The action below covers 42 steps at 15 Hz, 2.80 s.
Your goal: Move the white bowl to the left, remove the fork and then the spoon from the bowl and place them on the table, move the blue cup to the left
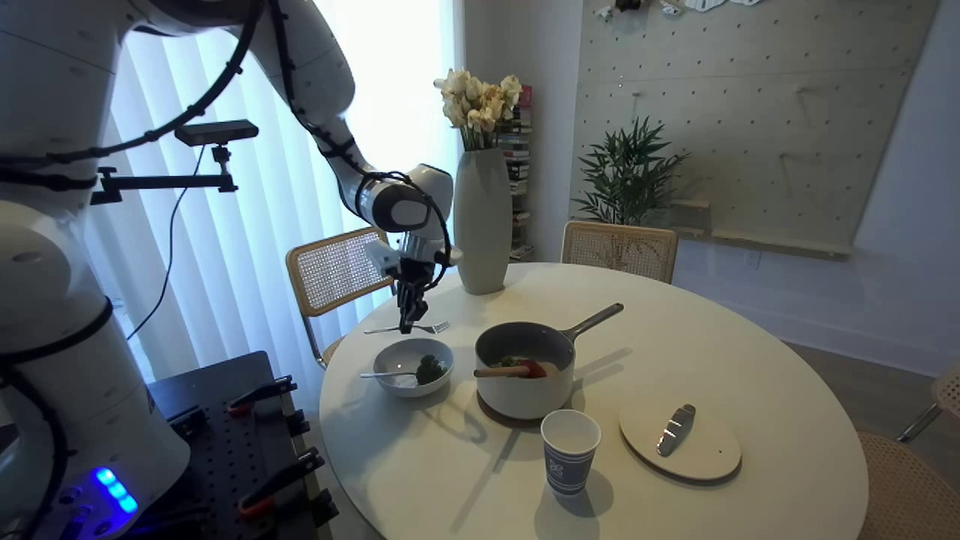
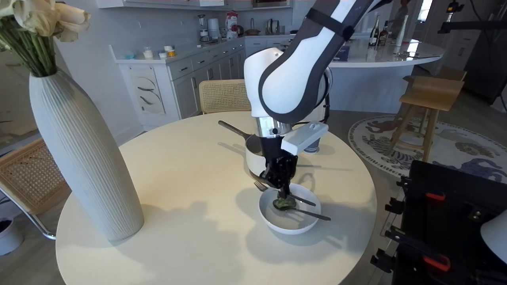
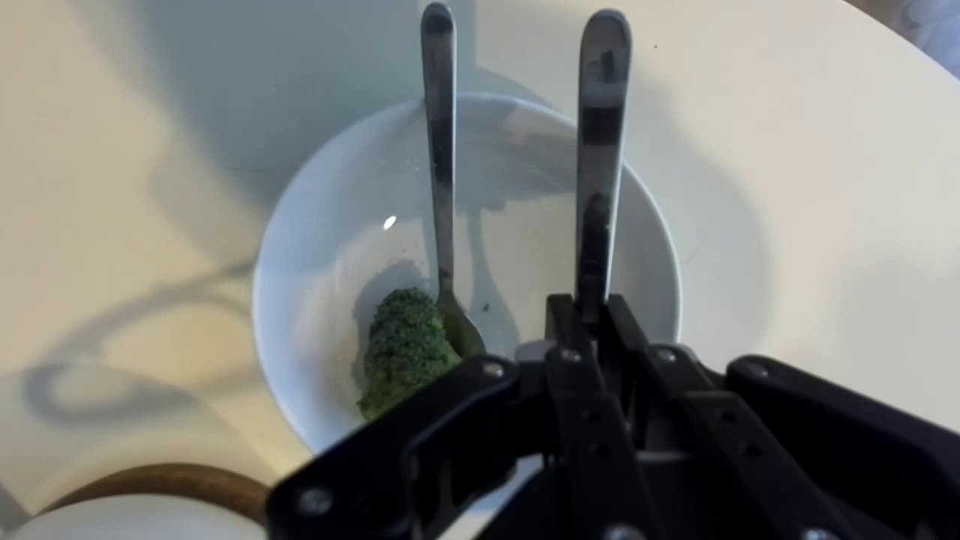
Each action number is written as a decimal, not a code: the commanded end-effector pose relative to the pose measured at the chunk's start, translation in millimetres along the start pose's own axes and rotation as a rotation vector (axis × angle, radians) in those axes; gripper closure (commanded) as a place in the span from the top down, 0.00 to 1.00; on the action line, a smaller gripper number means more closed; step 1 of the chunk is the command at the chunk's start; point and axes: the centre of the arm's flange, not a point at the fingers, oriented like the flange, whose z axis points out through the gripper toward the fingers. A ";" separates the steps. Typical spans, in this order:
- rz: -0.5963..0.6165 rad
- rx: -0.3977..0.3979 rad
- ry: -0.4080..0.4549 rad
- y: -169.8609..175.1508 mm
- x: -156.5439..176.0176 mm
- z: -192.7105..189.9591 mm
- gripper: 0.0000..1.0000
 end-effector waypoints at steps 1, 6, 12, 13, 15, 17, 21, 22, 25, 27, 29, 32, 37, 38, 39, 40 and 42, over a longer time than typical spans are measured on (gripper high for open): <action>0.065 -0.034 0.007 13.2 -21.3 -24.5 0.03; 0.129 -0.077 0.015 29.7 -50.7 -32.1 0.03; 0.221 -0.115 0.013 49.1 -112.8 -20.8 0.03; 0.238 -0.125 0.016 52.8 -121.7 -17.5 0.03; 0.257 -0.135 0.025 61.1 -135.5 -13.5 0.03; 0.269 -0.135 0.048 73.2 -141.2 -12.1 0.03; 0.271 -0.125 0.109 105.4 -132.1 -11.9 0.03; 0.274 -0.122 0.116 112.8 -127.5 -12.3 0.03; 0.282 -0.116 0.131 134.8 -109.9 -8.9 0.03; 0.287 -0.107 0.148 142.6 -100.2 -4.7 0.03; 0.284 -0.105 0.169 142.5 -91.1 2.2 0.03; 0.278 -0.101 0.173 140.6 -76.2 16.0 0.03; 0.288 -0.115 0.158 144.5 -57.4 44.9 0.03; 0.290 -0.119 0.153 145.4 -55.0 50.3 0.03; 0.290 -0.123 0.149 146.1 -52.7 56.1 0.03; 0.290 -0.128 0.147 146.0 -51.5 61.3 0.03; 0.292 -0.137 0.142 145.9 -50.0 70.6 0.03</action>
